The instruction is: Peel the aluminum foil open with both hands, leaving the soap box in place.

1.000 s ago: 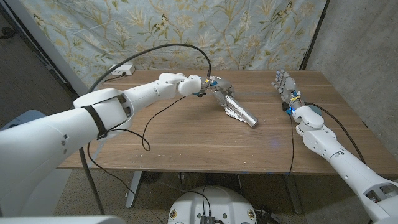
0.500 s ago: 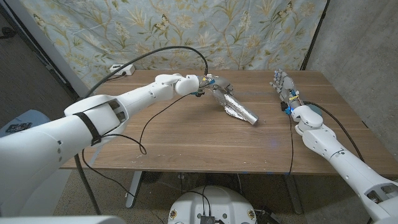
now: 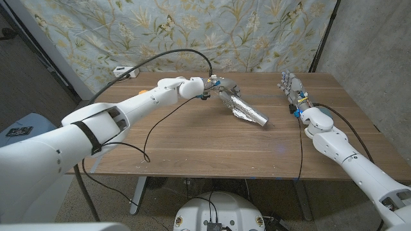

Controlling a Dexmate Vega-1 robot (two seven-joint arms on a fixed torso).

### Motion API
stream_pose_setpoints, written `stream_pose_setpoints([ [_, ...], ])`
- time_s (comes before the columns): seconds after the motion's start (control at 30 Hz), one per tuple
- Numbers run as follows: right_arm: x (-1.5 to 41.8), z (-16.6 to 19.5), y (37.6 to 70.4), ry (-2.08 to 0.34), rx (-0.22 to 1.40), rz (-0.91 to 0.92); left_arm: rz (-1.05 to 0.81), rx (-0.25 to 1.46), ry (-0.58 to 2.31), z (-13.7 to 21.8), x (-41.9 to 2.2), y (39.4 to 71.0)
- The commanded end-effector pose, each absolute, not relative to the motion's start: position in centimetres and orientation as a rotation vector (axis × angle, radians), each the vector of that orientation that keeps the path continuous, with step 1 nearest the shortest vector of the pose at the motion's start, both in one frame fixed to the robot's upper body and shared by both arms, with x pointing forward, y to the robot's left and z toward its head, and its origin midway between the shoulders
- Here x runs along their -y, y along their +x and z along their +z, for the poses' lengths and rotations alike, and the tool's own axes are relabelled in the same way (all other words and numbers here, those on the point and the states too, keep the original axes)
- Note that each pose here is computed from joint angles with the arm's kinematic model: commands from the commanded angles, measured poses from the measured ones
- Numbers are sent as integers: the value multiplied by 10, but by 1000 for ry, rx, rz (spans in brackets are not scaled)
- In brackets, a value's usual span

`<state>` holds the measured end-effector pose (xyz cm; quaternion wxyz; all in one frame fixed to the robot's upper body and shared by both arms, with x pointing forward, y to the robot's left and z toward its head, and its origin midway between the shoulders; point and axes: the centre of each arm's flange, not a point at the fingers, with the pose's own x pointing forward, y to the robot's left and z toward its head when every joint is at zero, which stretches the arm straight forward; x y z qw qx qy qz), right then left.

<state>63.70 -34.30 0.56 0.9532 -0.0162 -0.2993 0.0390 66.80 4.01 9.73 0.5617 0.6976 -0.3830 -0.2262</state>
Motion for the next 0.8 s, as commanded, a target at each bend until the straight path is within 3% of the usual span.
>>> stream_pose_setpoints([
  [0.03,343,8,632,-54,604,80,-527,881,1573,95,-44,664],
  [0.8,330,11,628,-102,593,118,-462,817,1414,83,-72,655],
])
